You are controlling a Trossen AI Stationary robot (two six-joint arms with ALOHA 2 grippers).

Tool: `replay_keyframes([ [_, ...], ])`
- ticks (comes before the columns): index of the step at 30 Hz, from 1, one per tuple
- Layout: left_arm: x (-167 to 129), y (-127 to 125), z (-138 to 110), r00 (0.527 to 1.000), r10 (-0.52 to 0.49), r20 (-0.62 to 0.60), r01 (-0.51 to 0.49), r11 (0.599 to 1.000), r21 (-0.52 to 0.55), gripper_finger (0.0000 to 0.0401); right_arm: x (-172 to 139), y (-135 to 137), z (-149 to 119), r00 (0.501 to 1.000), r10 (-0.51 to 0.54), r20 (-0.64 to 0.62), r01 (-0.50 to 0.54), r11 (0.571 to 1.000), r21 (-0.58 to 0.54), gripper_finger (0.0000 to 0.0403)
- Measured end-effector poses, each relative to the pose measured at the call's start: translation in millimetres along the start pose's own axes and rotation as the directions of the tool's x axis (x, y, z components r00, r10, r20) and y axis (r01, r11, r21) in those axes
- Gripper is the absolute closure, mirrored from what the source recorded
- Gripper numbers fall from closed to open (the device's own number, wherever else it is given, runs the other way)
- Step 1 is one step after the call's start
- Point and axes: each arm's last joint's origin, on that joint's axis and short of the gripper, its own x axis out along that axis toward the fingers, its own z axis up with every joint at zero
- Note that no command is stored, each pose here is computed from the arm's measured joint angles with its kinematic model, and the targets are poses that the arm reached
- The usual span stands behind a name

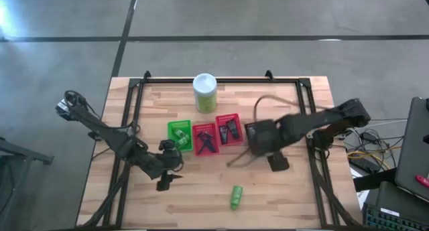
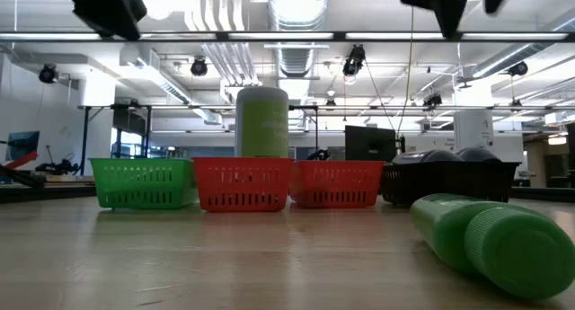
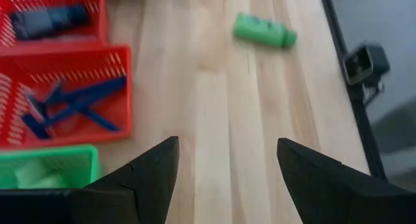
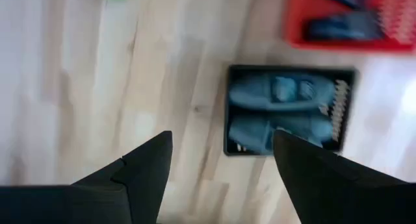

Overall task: Pick & Place Travel size toiletries
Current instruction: Put the green shampoo bottle into the green bin

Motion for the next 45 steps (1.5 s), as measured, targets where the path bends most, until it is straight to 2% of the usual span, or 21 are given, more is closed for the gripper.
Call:
replay_keyframes([
  [2,-0.2,0.4,-3.1,0.999,-0.022,-0.045,0.022,1.0,0.01,0.0137,22.9,11.5,5.5,0.999,-0.001,-0.041,-0.004,0.99,-0.139,0.0147],
  [4,-0.6,-1.3,-4.7,0.995,-0.065,-0.075,0.065,0.998,0.005,0.0138,45.3,23.7,14.7,0.999,0.012,-0.039,-0.023,0.957,-0.288,0.0153],
  [7,-0.9,-3.2,-5.5,0.987,-0.123,-0.105,0.121,0.992,-0.023,0.014,72.4,46.3,27.7,0.994,0.105,-0.038,-0.109,0.855,-0.507,0.0159],
  [8,-1.0,-3.7,-5.8,0.984,-0.138,-0.114,0.136,0.99,-0.031,0.014,80.4,52.7,32.2,0.991,0.127,-0.04,-0.128,0.827,-0.547,0.016],
  [10,-1.2,-4.8,-6.4,0.978,-0.163,-0.127,0.158,0.986,-0.046,0.014,97.3,59.8,42.3,0.983,0.175,-0.056,-0.177,0.822,-0.542,0.0161],
  [13,-1.8,-6.2,-7.1,0.974,-0.182,-0.137,0.174,0.982,-0.066,0.014,116.8,65.4,57.0,0.984,0.171,-0.04,-0.166,0.833,-0.528,0.0152],
  [19,-2.6,-8.5,-8.4,0.964,-0.216,-0.155,0.208,0.976,-0.064,0.014,139.7,88.3,79.8,0.979,0.201,0.038,-0.127,0.741,-0.659,0.0119],
  [24,-2.8,-9.3,-8.7,0.957,-0.238,-0.167,0.232,0.971,-0.053,0.0142,157.8,104.3,90.2,0.972,0.216,0.095,-0.083,0.689,-0.72,0.0103],
  [30,-2.9,-9.4,-8.8,0.956,-0.241,-0.168,0.234,0.97,-0.057,0.0142,180.7,110.9,91.4,0.982,0.174,0.069,-0.074,0.699,-0.711,0.0113],
  [36,-2.8,-9.6,-8.2,0.959,-0.235,-0.158,0.225,0.971,-0.079,0.0142,191.5,108.1,92.0,0.988,0.145,0.051,-0.058,0.66,-0.749,0.0144],
  [40,-2.7,-10.5,-6.1,0.962,-0.238,-0.132,0.226,0.969,-0.103,0.0142,200.1,104.6,90.0,0.989,0.144,0.024,-0.081,0.68,-0.728,0.0162],
  [45,-2.7,-11.2,-4.7,0.963,-0.243,-0.117,0.232,0.967,-0.105,0.0142,206.7,103.6,87.9,0.991,0.137,0.009,-0.088,0.682,-0.726,0.0181],
])
